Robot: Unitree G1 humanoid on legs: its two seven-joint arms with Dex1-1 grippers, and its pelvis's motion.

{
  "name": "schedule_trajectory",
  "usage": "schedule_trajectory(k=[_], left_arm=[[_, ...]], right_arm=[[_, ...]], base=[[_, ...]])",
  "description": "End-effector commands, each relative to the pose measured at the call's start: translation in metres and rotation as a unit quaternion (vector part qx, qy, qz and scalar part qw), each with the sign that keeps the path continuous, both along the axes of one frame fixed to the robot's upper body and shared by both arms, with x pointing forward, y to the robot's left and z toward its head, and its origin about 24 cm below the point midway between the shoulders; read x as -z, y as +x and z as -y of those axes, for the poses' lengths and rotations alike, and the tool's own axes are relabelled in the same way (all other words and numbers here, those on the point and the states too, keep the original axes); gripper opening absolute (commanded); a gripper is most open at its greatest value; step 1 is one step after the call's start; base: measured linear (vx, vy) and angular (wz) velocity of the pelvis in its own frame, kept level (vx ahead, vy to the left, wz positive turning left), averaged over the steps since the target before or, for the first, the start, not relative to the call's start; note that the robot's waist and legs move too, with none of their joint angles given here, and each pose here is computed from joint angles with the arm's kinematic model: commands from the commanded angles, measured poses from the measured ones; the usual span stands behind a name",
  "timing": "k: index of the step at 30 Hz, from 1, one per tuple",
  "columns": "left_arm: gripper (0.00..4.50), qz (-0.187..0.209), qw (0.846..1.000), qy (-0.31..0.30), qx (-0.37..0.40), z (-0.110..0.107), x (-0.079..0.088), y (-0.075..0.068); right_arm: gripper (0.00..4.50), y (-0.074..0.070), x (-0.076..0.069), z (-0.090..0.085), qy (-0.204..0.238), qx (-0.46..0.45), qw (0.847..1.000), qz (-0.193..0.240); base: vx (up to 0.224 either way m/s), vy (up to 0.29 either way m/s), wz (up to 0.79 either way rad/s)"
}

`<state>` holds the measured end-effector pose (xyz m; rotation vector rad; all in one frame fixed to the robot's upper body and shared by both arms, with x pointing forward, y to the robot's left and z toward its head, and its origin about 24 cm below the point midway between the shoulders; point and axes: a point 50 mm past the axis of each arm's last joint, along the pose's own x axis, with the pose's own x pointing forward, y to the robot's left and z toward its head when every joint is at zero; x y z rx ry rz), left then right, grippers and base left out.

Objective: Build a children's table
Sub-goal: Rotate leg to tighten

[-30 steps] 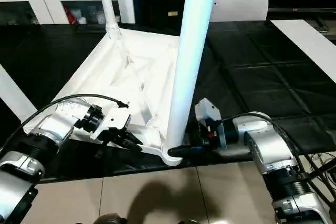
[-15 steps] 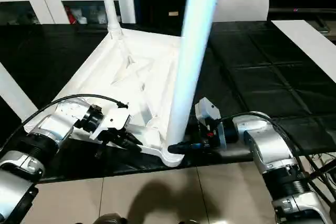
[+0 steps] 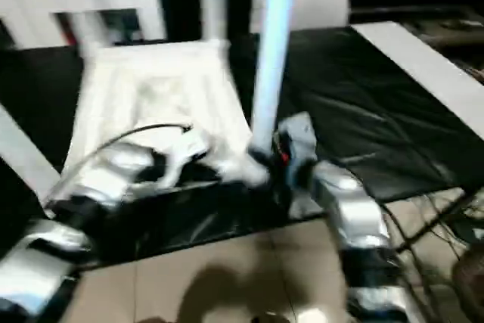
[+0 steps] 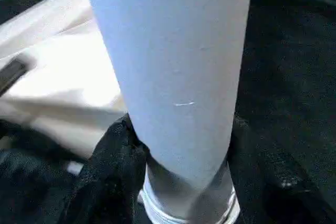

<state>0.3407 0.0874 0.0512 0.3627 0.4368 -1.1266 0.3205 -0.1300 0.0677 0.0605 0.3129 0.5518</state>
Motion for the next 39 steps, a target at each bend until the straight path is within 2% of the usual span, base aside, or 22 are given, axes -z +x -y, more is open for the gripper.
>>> schedule_trajectory(k=[1, 3, 4, 7, 12, 14, 15, 20, 21, 22, 23, 26, 29, 30, 32, 35, 37, 39], left_arm=[[0.00, 0.052, 0.997, -0.048, -0.016, 0.034, -0.023, 0.005], [0.00, 0.062, 0.997, -0.049, -0.027, 0.035, -0.025, 0.006], [0.00, 0.064, 0.996, -0.048, -0.027, 0.035, -0.025, 0.007], [0.00, 0.074, 0.996, -0.036, -0.016, 0.031, -0.025, 0.006], [0.00, 0.086, 0.996, -0.012, 0.021, 0.015, -0.020, 0.003], [0.00, 0.087, 0.996, -0.010, 0.023, 0.013, -0.020, 0.002], [0.00, 0.087, 0.995, -0.004, 0.046, 0.003, -0.018, 0.000], [0.00, 0.084, 0.989, 0.019, 0.124, -0.014, -0.014, -0.007], [0.00, 0.078, 0.985, 0.018, 0.156, -0.018, -0.014, -0.011], [0.00, 0.078, 0.985, 0.018, 0.156, -0.018, -0.014, -0.011], [0.00, 0.057, 0.980, 0.011, 0.191, -0.023, -0.014, -0.015], [0.00, 0.045, 0.976, 0.011, 0.213, -0.026, -0.014, -0.018], [0.00, 0.031, 0.968, 0.024, 0.249, -0.032, -0.014, -0.021], [0.00, 0.024, 0.963, 0.027, 0.268, -0.033, -0.014, -0.023], [0.00, 0.018, 0.958, 0.032, 0.284, -0.035, -0.013, -0.025], [0.00, 0.007, 0.950, 0.040, 0.311, -0.035, -0.013, -0.028], [0.00, 0.000, 0.944, 0.044, 0.326, -0.036, -0.012, -0.030], [0.00, -0.002, 0.943, 0.045, 0.329, -0.036, -0.012, -0.030]], right_arm=[[1.94, -0.007, 0.007, -0.060, 0.029, -0.074, 0.996, -0.039], [1.94, -0.003, 0.004, -0.066, 0.032, -0.057, 0.998, -0.026], [2.50, -0.003, 0.004, -0.066, 0.035, -0.058, 0.997, -0.023], [2.70, -0.004, -0.001, -0.065, 0.053, -0.056, 0.997, -0.007], [3.30, -0.009, 0.002, -0.043, 0.035, -0.056, 0.998, 0.024], [3.45, -0.010, 0.002, -0.040, 0.034, -0.060, 0.997, 0.028], [3.59, -0.015, 0.001, -0.029, 0.028, -0.092, 0.994, 0.046], [3.95, -0.024, -0.003, -0.004, 0.009, -0.162, 0.984, 0.067], [4.11, -0.026, -0.006, 0.003, 0.006, -0.188, 0.980, 0.069], [4.11, -0.026, -0.006, 0.003, 0.006, -0.188, 0.980, 0.069], [4.20, -0.028, -0.009, 0.012, 0.000, -0.221, 0.973, 0.066], [4.41, -0.029, -0.010, 0.017, -0.002, -0.249, 0.967, 0.062], [4.41, -0.033, -0.012, 0.023, -0.018, -0.298, 0.953, 0.056], [4.41, -0.034, -0.012, 0.025, -0.025, -0.325, 0.944, 0.053], [4.41, -0.037, -0.012, 0.026, -0.023, -0.353, 0.934, 0.044], [4.08, -0.039, -0.013, 0.028, -0.010, -0.390, 0.920, 0.027], [4.02, -0.039, -0.013, 0.030, -0.008, -0.408, 0.913, 0.016], [3.65, -0.039, -0.013, 0.030, -0.008, -0.412, 0.911, 0.014]], base=[[0.000, 0.000, 0.00], [0.000, 0.000, 0.00], [0.000, 0.000, 0.00], [0.000, 0.000, 0.00], [0.000, 0.000, 0.00], [0.000, 0.000, 0.00], [0.000, 0.000, 0.00], [0.000, 0.000, 0.00], [0.000, 0.000, 0.00], [0.000, 0.000, 0.00], [0.000, 0.000, 0.00], [0.000, 0.000, 0.00], [0.000, 0.000, 0.00], [0.000, 0.000, 0.00], [0.000, 0.000, 0.00], [0.000, 0.000, 0.00], [0.000, 0.000, 0.00], [0.000, 0.000, 0.00]])
